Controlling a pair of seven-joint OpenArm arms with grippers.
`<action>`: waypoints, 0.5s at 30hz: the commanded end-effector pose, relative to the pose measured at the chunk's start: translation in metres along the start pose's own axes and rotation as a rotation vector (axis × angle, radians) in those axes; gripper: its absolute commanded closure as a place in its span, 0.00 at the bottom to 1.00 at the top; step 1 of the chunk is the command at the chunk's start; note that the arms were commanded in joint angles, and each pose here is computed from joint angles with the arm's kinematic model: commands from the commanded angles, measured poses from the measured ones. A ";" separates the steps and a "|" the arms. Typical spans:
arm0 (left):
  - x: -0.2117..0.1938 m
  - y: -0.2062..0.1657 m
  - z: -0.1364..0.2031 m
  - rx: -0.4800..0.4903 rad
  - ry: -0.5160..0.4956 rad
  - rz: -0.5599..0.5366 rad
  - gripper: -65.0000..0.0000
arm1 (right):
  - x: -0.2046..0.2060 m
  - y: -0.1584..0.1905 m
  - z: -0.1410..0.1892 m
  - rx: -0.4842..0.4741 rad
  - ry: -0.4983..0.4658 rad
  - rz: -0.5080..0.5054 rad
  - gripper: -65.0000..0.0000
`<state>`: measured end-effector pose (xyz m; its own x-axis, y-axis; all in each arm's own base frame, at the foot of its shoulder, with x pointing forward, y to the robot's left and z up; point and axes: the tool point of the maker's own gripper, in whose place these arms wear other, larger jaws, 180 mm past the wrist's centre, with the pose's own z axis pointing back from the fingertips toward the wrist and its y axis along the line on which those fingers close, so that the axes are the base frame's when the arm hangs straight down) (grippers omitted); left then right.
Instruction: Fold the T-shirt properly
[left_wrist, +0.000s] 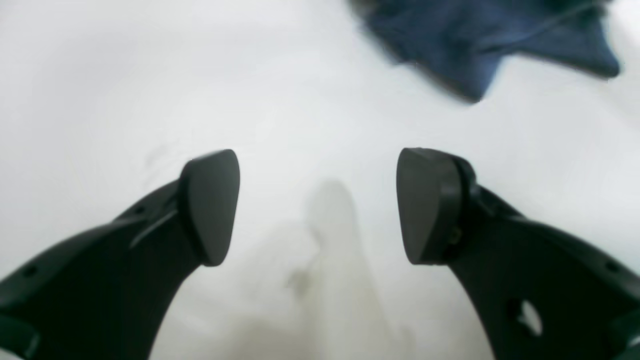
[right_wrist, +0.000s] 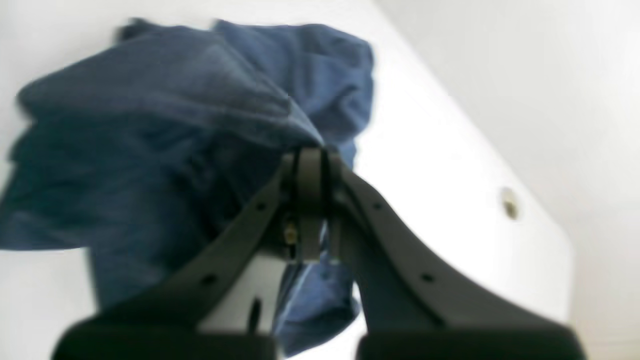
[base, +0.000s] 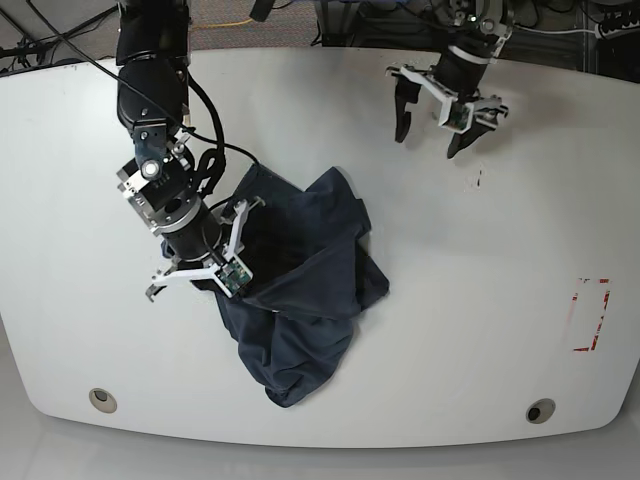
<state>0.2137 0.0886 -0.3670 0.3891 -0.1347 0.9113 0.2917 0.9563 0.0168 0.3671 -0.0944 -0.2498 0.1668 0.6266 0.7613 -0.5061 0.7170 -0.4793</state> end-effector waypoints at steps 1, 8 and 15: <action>0.014 -0.012 -0.010 -0.035 -0.020 -0.001 0.29 | 0.022 -0.018 0.004 -0.049 -0.074 0.010 1.00; 0.034 -0.034 -0.055 -0.094 0.050 -0.003 0.29 | 0.027 -0.030 0.005 -0.071 -0.080 0.037 1.00; 0.046 -0.029 -0.083 -0.094 0.034 0.003 0.29 | 0.031 -0.059 0.010 -0.146 -0.087 0.026 1.00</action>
<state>0.2884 0.0317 -0.3710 0.4555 -0.1626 0.8752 0.3800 0.9246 -0.0260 0.3836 -0.1137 -0.2238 0.1417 0.6322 0.7618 -0.4413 0.7292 -0.5230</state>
